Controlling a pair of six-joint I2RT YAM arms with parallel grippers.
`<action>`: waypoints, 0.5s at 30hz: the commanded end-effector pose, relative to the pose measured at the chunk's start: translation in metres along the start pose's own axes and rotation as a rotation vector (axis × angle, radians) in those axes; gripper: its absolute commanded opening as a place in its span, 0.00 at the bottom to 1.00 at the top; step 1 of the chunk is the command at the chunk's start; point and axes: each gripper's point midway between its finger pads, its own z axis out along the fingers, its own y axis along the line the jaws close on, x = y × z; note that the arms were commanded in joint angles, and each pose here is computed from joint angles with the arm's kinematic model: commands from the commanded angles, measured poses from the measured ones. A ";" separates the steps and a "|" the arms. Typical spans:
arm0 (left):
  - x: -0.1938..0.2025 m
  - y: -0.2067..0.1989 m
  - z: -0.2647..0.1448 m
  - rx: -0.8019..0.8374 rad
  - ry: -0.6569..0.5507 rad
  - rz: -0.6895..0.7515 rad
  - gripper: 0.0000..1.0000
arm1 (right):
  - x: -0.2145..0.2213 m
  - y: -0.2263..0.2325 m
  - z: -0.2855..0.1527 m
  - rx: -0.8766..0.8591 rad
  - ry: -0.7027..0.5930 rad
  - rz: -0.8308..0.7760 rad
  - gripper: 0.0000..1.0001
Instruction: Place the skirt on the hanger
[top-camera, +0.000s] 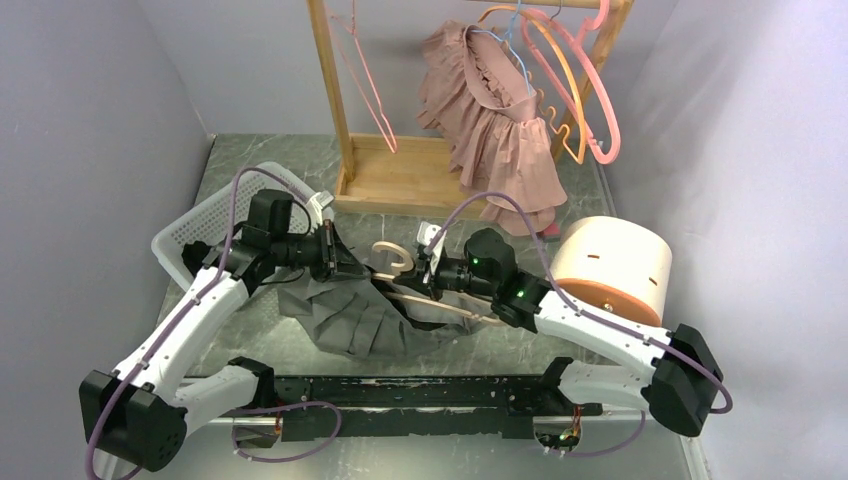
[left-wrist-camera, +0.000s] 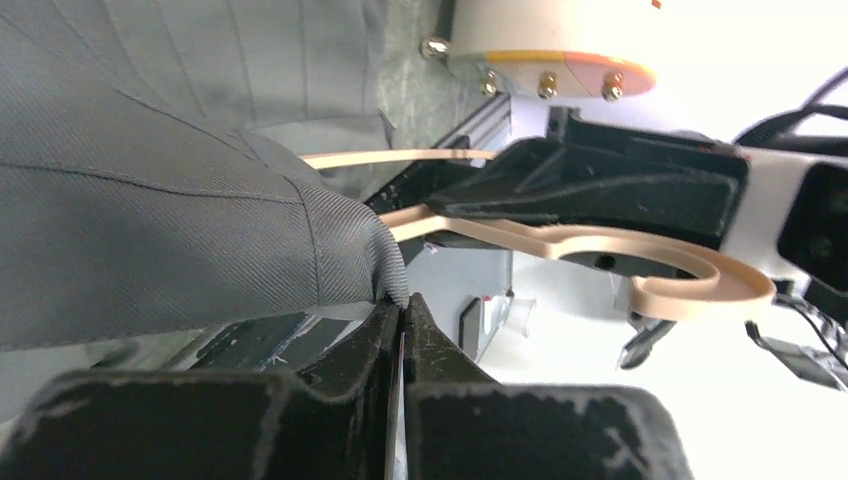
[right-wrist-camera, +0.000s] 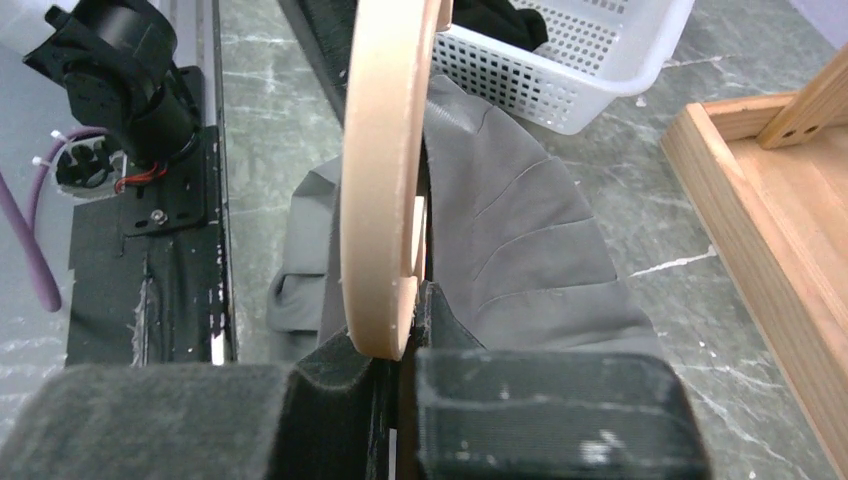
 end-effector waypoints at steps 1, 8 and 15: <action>0.011 -0.029 -0.005 0.189 0.067 0.069 0.07 | -0.048 -0.005 0.005 0.023 -0.224 -0.069 0.00; 0.017 -0.025 0.001 0.241 0.112 0.072 0.07 | -0.042 -0.013 0.013 0.059 -0.273 -0.072 0.00; 0.017 -0.036 0.000 0.341 0.117 0.099 0.07 | -0.043 -0.012 0.013 0.060 -0.332 -0.069 0.00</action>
